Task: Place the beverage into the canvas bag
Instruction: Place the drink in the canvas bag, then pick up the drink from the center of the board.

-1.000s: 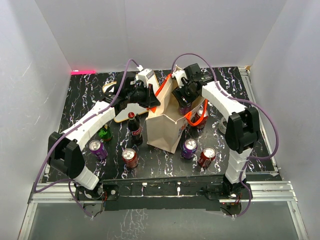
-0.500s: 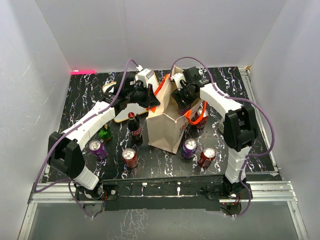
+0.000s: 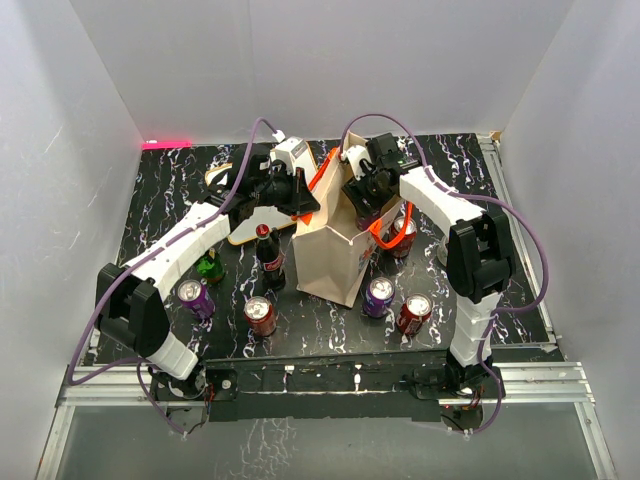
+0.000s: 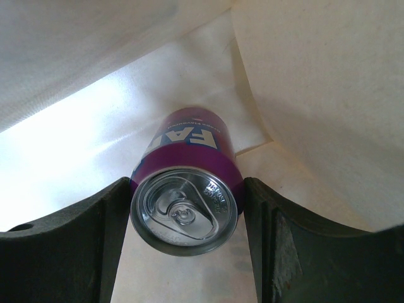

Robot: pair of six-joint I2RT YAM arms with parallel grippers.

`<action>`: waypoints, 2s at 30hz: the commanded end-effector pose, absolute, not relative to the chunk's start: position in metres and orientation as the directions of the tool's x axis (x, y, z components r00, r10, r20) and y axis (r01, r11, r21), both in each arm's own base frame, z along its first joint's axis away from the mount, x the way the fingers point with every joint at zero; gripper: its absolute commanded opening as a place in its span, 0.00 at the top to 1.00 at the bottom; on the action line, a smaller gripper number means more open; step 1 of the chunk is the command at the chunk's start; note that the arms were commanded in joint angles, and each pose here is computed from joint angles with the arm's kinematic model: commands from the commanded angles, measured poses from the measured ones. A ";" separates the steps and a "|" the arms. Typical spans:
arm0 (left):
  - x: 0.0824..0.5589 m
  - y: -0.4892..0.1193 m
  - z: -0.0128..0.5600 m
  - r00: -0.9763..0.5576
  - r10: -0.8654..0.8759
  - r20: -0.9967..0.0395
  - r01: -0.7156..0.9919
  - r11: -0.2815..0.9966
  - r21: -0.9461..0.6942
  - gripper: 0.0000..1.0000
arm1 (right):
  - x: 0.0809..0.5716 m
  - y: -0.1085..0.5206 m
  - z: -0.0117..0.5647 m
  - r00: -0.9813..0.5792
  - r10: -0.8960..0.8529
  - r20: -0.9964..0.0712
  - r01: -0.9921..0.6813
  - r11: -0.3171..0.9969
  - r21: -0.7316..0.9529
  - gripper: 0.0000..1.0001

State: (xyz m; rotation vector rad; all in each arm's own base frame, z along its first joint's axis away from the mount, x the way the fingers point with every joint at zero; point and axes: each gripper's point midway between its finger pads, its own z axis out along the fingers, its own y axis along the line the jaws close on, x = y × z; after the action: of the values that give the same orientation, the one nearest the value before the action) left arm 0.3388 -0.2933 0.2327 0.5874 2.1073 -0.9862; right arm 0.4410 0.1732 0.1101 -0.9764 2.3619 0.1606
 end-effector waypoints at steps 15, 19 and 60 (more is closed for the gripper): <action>0.327 -0.292 0.242 -0.623 0.107 -0.775 0.679 0.565 -0.468 1.00 | 0.459 0.161 0.149 -0.545 -0.576 -0.609 -0.634 0.759 -0.149 0.18; 0.327 -0.292 0.242 -0.623 0.106 -0.775 0.680 0.564 -0.469 1.00 | 0.455 0.166 0.160 -0.533 -0.566 -0.629 -0.640 0.756 -0.138 0.15; 0.338 -0.298 0.240 -0.626 0.095 -0.774 0.674 0.565 -0.476 1.00 | 0.383 0.166 0.362 -0.237 -0.427 -0.872 -0.585 0.780 -0.222 0.14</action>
State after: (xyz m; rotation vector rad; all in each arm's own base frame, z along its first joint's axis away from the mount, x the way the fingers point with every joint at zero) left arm 0.3371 -0.2977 0.2315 0.5939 2.1055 -1.0253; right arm 0.3978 0.1786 0.3255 -0.8224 1.9690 0.2290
